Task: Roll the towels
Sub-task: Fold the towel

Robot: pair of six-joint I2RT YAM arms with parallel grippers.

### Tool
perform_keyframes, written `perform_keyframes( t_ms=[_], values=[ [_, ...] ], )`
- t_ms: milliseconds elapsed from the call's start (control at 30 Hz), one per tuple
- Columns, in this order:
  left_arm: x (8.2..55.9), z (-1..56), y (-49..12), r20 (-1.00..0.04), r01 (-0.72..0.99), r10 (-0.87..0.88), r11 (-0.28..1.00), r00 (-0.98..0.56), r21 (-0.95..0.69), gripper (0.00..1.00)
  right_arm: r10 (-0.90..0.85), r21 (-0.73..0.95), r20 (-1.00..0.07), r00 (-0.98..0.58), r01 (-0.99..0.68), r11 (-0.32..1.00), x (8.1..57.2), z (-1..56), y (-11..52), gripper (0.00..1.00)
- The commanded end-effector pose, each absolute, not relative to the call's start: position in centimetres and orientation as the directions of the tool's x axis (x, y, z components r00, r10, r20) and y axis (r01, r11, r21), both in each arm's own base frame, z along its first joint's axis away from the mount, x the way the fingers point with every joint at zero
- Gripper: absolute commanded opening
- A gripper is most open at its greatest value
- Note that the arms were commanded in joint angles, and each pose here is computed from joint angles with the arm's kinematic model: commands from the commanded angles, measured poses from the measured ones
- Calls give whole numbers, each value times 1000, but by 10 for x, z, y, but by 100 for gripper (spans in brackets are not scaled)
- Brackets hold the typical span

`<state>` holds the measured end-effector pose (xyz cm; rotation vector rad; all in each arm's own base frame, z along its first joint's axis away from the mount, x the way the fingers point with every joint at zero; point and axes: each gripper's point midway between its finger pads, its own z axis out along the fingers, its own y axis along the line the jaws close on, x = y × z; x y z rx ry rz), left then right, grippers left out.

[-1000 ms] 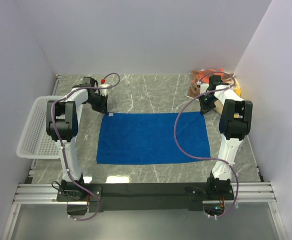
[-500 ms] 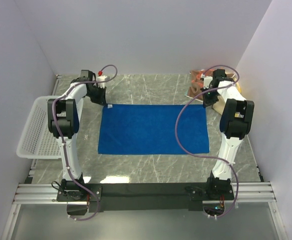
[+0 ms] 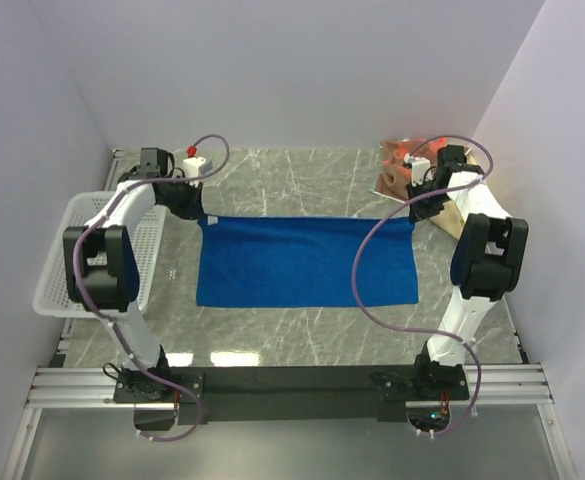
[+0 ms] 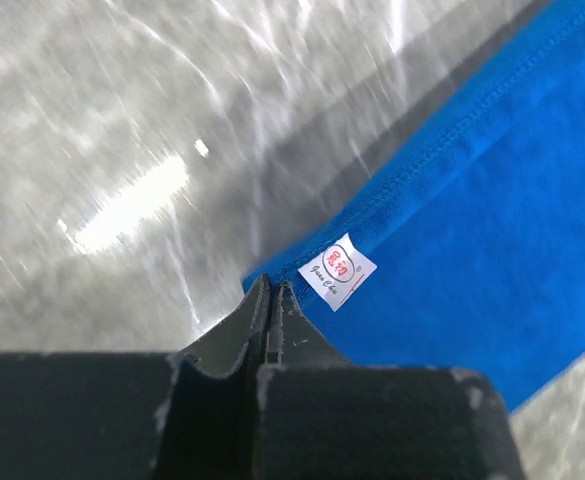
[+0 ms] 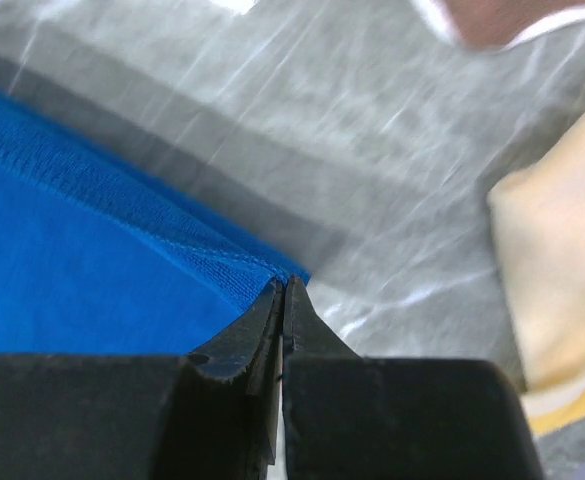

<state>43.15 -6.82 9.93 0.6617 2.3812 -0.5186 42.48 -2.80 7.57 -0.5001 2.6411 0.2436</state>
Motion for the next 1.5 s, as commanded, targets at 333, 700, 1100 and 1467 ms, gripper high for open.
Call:
perform_keyframes(
  t_ms=[333, 700, 1100, 1467],
  values=[
    [352, 102, -56, -682, 719, 491, 692, -542, -73, 0, -441, 53, -455, -774, -517, 854, 356, 92, -36, 0],
    [326, 120, -64, -757, 820, 568, 568, -322, 77, 1, -445, 219, -430, -785, -569, 793, 310, 83, -27, 0],
    [274, 42, -49, -570, 857, 678, 507, -464, -94, 1, -473, 257, -250, -845, -529, 809, 277, 26, -39, 0],
    [285, 47, -51, -559, 805, 622, 575, -548, -149, 1, -451, 255, -240, -860, -504, 825, 281, 36, -41, 0]
  ],
)
